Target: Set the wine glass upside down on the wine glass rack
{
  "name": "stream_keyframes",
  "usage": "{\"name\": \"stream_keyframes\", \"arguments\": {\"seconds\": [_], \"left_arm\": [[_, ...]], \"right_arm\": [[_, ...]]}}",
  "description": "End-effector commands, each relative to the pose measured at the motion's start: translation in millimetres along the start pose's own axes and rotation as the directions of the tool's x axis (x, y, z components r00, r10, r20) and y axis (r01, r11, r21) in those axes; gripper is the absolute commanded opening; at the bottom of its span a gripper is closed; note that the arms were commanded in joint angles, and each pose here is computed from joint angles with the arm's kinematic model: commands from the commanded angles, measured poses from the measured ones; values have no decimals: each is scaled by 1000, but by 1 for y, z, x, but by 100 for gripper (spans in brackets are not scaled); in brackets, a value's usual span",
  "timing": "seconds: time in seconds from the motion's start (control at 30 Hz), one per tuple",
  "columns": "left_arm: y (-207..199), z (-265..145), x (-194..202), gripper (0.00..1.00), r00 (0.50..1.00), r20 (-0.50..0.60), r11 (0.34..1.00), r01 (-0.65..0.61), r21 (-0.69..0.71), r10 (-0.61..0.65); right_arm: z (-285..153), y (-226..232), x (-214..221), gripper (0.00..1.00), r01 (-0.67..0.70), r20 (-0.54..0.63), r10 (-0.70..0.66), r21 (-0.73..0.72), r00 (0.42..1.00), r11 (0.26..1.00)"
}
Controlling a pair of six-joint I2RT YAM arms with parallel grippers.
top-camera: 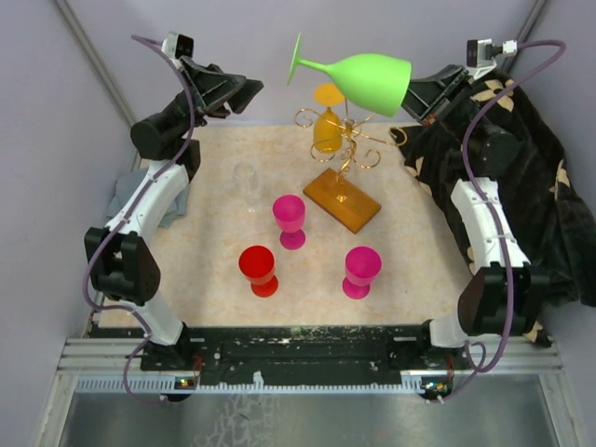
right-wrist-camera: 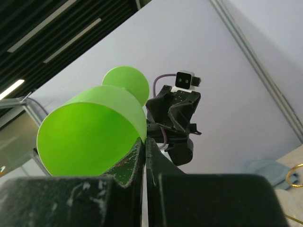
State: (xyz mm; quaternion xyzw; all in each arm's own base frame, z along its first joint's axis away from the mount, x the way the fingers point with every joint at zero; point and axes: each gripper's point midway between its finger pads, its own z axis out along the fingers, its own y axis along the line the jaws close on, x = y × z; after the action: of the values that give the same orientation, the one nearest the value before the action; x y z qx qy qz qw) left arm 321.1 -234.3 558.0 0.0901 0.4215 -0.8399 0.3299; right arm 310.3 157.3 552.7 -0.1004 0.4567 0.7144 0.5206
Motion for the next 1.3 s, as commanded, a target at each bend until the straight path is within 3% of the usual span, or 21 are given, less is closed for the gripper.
{"name": "stream_keyframes", "arguments": {"seconds": [0.0, 0.2, 0.73, 0.93, 1.13, 1.27], "left_arm": [[-58, 2, 23, 57, 999, -44, 974, -5, 227, 16], [-67, 16, 43, 57, 993, -91, 940, 104, 325, -78], [-77, 38, 69, 53, 975, -154, 918, 202, 342, -158], [-79, 43, 75, 35, 970, -165, 913, 224, 342, -177], [-81, 46, 75, 0, 969, -172, 913, 226, 341, -176], [-86, 48, 74, 0, 970, -179, 914, 216, 344, -162]], "right_arm": [[0, 48, 12, 0, 24, -36, -31, -194, 999, 981], [9, 46, 25, 0, -7, -63, -7, -220, 998, 975], [14, 42, 36, 0, -29, -99, 6, -238, 995, 971], [16, 39, 41, 0, -43, -112, 15, -253, 994, 966], [15, 38, 44, 0, -42, -114, 12, -257, 993, 965], [15, 39, 44, 0, -31, -111, 2, -258, 994, 966]]}}
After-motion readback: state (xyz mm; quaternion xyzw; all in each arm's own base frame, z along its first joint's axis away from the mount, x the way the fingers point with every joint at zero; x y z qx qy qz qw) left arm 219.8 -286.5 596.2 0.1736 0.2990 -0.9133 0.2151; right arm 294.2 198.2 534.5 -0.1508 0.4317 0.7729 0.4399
